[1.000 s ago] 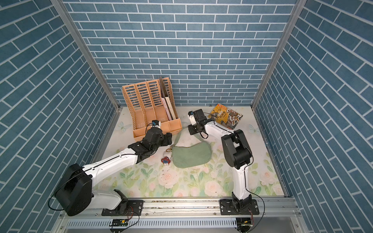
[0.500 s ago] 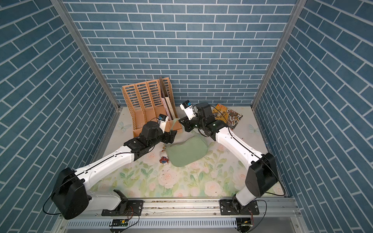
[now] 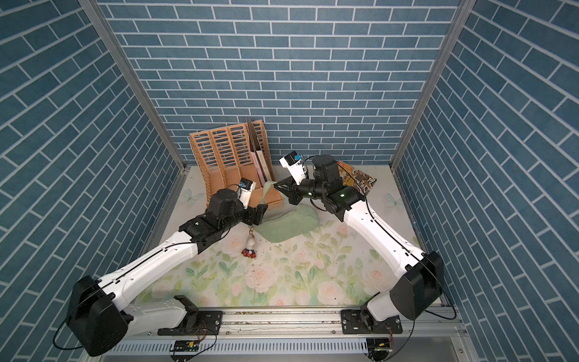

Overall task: Remove the decoration from the bag
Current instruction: Pick up the bag from the center of the board.

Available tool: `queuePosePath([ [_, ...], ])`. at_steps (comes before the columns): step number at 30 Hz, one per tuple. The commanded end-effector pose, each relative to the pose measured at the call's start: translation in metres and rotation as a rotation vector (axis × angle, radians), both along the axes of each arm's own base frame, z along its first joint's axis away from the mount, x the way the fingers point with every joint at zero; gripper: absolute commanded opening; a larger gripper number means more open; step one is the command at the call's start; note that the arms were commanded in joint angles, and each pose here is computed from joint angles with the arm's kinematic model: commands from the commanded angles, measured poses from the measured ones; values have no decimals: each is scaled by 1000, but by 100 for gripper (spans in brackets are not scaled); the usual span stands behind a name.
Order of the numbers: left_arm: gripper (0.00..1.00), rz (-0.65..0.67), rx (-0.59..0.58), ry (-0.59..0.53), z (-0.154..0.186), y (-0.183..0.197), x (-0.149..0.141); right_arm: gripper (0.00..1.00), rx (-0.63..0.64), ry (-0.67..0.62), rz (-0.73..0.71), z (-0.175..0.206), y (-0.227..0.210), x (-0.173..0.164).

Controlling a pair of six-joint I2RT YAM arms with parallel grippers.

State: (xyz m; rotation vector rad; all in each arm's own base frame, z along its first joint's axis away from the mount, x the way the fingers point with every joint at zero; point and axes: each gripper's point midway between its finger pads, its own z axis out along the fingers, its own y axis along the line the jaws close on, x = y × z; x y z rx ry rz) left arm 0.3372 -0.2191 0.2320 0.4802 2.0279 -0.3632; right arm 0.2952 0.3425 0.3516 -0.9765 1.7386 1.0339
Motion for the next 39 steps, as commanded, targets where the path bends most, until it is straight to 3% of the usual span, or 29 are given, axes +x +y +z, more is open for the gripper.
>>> queuePosePath([
  [1, 86, -5, 38, 64, -29, 2, -3, 0, 70, -69, 68, 40, 0, -18],
  [7, 72, 24, 51, 53, -26, 7, 4, 0, 87, -82, 87, 47, 2, -19],
  [12, 66, -10, 53, 92, -38, 6, -6, 0, 132, -101, 107, 64, 2, -25],
  [14, 55, -13, 49, 90, -36, 6, -7, 0, 143, -107, 114, 69, 3, -25],
  [18, 24, -63, 0, 78, -15, -3, -10, 0, 140, -91, 88, 66, 3, -16],
  [20, 13, -80, -36, 64, -1, -7, -13, 0, 139, -67, 49, 61, 1, -7],
  [23, 5, -66, -79, 54, 15, -7, -13, 0, 156, -25, -7, 56, -3, 5],
  [24, 2, -55, -92, 58, 20, -7, -12, 4, 165, -12, -18, 55, -4, 7],
  [28, 0, 12, -153, 128, 34, -11, -1, 44, 226, 36, -43, 60, -15, 11],
  [30, 0, 29, -185, 165, 39, -16, 2, 56, 301, 61, -31, 70, -30, 11],
  [34, 0, 50, -279, 228, 55, -24, 10, 64, 466, 111, -23, 91, -70, 15],
  [39, 0, 12, -435, 304, 71, -39, 11, 71, 562, 97, 68, 114, -80, 1],
])
